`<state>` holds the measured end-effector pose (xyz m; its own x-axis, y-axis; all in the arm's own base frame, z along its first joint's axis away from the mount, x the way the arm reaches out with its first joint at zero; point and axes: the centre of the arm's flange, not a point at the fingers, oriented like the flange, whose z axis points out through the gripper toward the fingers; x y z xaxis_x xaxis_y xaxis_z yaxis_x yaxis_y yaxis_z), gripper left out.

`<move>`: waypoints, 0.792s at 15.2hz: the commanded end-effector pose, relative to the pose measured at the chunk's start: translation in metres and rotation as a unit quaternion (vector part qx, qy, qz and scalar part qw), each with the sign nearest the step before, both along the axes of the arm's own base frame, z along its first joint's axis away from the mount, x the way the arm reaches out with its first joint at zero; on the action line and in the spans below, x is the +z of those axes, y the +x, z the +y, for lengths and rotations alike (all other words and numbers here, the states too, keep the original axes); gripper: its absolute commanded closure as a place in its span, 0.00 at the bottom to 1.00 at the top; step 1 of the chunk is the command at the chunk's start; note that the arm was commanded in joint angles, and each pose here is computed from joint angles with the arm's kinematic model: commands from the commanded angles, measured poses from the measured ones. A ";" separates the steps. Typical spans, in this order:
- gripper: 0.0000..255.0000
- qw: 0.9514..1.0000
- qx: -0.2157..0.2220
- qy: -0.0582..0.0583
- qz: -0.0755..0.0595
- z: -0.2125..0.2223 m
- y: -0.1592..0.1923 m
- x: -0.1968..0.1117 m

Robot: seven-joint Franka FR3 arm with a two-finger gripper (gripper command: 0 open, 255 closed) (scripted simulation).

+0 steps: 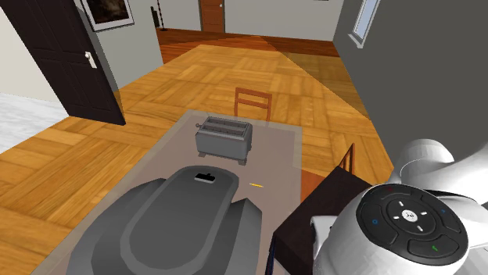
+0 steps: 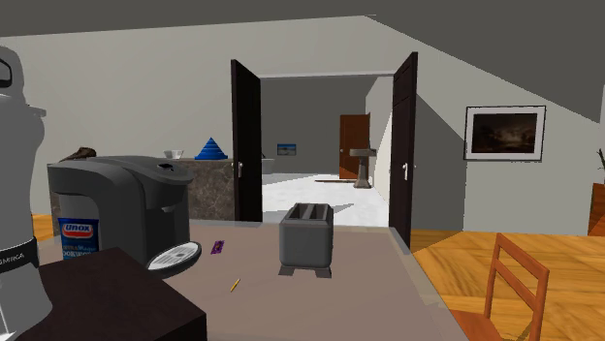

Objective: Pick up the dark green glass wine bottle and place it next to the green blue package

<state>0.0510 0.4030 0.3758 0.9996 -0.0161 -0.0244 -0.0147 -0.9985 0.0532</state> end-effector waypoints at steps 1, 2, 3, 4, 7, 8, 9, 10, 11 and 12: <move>1.00 1.000 0.000 0.000 0.000 0.001 0.000 -0.010; 1.00 1.000 0.000 0.000 0.000 0.001 0.000 -0.015; 1.00 1.000 0.000 0.000 0.000 0.001 0.000 -0.020; 1.00 1.000 0.000 0.000 0.000 0.001 0.000 -0.026; 1.00 1.000 0.000 0.000 0.000 0.001 0.000 -0.041; 1.00 1.000 0.000 0.000 0.000 0.001 0.000 -0.047; 1.00 1.000 0.000 0.000 0.000 0.001 0.000 -0.052; 1.00 1.000 0.000 0.000 0.000 0.001 0.000 -0.057; 1.00 1.000 0.000 0.000 0.000 0.001 0.000 -0.063; 1.00 1.000 0.000 0.000 0.000 0.001 0.000 -0.068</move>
<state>0.0510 0.4029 0.3139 0.9996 -0.0163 -0.0244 -0.0150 -0.9985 0.0535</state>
